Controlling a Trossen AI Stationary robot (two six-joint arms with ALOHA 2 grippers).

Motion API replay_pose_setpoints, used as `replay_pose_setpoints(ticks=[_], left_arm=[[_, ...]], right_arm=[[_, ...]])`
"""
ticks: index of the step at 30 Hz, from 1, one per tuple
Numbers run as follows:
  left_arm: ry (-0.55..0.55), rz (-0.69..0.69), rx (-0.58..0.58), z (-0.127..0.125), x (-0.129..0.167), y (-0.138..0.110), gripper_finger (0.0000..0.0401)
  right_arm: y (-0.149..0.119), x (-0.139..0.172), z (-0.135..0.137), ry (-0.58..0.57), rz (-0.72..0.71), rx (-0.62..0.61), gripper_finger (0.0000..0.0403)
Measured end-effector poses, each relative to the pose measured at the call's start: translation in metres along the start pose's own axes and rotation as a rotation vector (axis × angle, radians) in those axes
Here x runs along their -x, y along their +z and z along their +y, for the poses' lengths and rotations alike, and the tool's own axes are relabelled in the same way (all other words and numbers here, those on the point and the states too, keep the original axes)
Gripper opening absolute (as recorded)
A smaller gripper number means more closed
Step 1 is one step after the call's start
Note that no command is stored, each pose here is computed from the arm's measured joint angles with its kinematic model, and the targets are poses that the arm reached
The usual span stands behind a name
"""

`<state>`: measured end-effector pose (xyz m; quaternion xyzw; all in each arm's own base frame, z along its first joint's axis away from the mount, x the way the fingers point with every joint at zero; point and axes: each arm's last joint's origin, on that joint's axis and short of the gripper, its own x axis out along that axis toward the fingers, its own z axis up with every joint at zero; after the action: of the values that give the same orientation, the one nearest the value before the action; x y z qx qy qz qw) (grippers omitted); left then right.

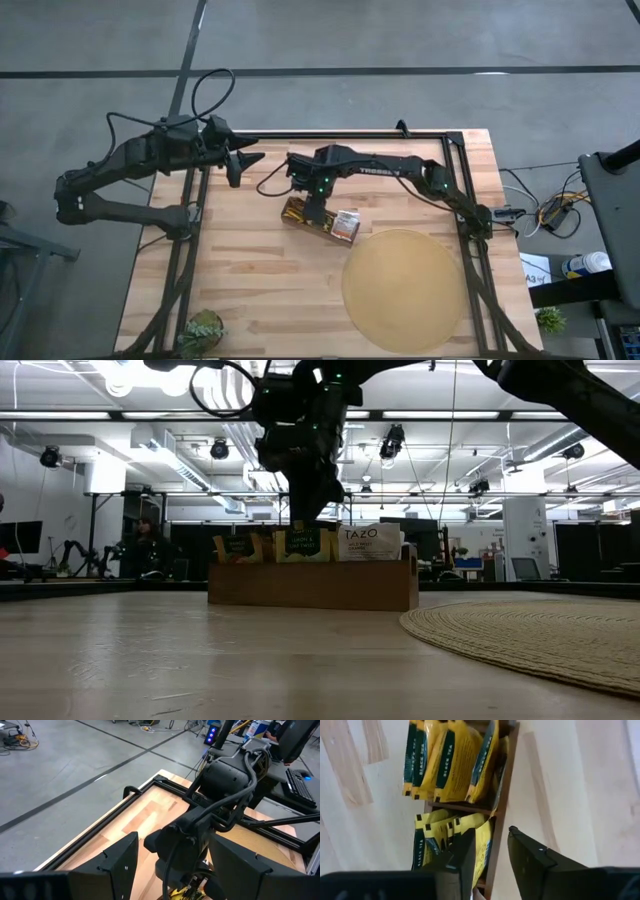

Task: Pick & Place Tea
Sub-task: Adjust the orange tea bags in the wooden organizer

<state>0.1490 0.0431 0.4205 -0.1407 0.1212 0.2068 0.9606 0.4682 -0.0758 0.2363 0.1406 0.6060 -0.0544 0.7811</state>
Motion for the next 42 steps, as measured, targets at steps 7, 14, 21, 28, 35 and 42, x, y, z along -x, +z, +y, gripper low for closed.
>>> replay_pose_setpoints(ticks=[7, 14, 21, 28, 35, 42], left_arm=[[0.000, 0.000, 0.012, 0.000, 0.000, 0.000, 0.0236], [0.004, -0.001, 0.017, 0.000, 0.000, 0.000, 0.0236], [0.005, -0.001, 0.029, 0.000, 0.000, 0.000, 0.0236], [0.005, -0.001, 0.029, 0.000, 0.000, 0.000, 0.0236], [0.004, -0.001, 0.029, 0.000, 0.000, 0.000, 0.0236], [0.004, -0.001, 0.038, 0.000, 0.000, 0.000, 0.0236]], right_arm=[[0.004, 0.007, -0.008, -0.075, -0.037, 0.012, 0.0088], [0.011, -0.016, -0.014, -0.071, -0.060, -0.013, 0.0012], [0.012, -0.037, -0.016, -0.068, -0.030, -0.029, 0.0008], [0.015, -0.033, -0.012, 0.115, -0.041, -0.020, 0.0008], [0.016, -0.032, -0.011, 0.154, -0.049, -0.031, 0.0008], [0.020, -0.015, -0.011, 0.141, -0.096, -0.019, 0.0008]])
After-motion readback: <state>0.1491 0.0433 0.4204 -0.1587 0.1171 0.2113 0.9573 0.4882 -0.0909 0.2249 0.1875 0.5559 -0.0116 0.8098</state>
